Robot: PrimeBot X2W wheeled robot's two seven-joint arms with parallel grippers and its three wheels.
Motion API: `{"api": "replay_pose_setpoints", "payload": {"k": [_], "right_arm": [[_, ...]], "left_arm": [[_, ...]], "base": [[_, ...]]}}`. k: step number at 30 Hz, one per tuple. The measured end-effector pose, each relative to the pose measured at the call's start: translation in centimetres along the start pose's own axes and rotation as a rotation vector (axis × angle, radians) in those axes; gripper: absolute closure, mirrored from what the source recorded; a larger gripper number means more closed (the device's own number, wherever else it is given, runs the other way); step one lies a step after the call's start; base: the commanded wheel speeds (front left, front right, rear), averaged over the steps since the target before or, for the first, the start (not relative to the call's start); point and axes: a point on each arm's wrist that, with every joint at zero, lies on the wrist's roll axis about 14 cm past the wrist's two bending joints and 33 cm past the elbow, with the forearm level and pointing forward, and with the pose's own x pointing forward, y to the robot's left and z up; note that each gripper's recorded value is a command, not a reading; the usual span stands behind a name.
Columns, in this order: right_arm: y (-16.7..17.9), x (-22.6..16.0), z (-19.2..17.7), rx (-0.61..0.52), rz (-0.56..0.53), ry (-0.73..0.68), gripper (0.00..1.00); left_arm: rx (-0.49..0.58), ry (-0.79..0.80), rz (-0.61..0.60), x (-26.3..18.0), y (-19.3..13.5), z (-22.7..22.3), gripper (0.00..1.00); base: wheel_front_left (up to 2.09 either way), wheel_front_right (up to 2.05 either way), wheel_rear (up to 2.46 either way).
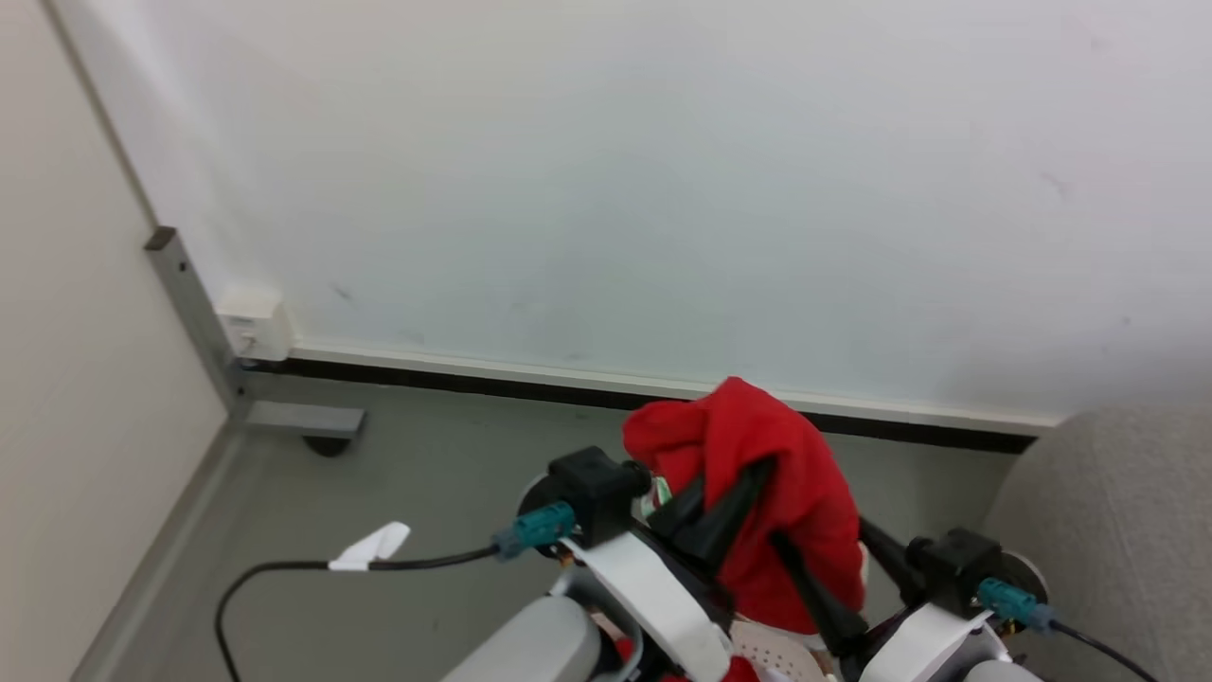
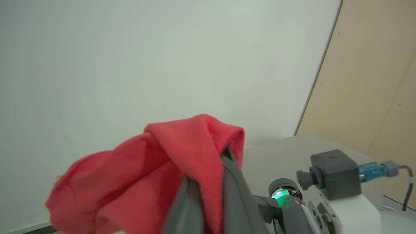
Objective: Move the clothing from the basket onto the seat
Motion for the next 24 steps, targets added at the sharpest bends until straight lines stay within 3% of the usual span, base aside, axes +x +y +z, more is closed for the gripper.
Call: {"api": "replay_pose_setpoints", "payload": {"k": [7,13,14,15,16,24], "right_arm": [[3.0,1.5,-2.5,0.009,0.093,0.099,0.0],[4.8,3.5,-1.7,-0.008,0.139,0.088,0.0],[5.0,3.7,-1.7,-0.004,0.144,0.087,0.16],[5.1,3.9,-1.6,-0.002,0.145,0.081,0.65],[5.2,4.1,-1.3,0.003,0.145,0.073,1.0],[4.3,3.8,-1.1,0.051,0.102,0.046,1.0]], "left_arm": [[-0.01,0.007,-0.013,-1.6,-1.6,0.3,1.0],[0.0,0.025,0.026,-2.7,-0.9,0.3,1.0],[0.0,0.027,0.034,-2.8,-0.7,0.3,1.0],[-0.001,0.028,0.042,-2.9,-0.4,0.3,1.0],[0.0,0.028,0.048,-3.0,-0.2,0.4,1.0],[-0.006,0.044,0.089,-2.8,1.1,-0.3,1.0]], "base": [[0.0,0.0,0.0],[0.0,0.0,0.0],[0.0,0.0,0.0],[0.0,0.0,0.0],[0.0,0.0,0.0],[0.0,0.0,0.0]]}}
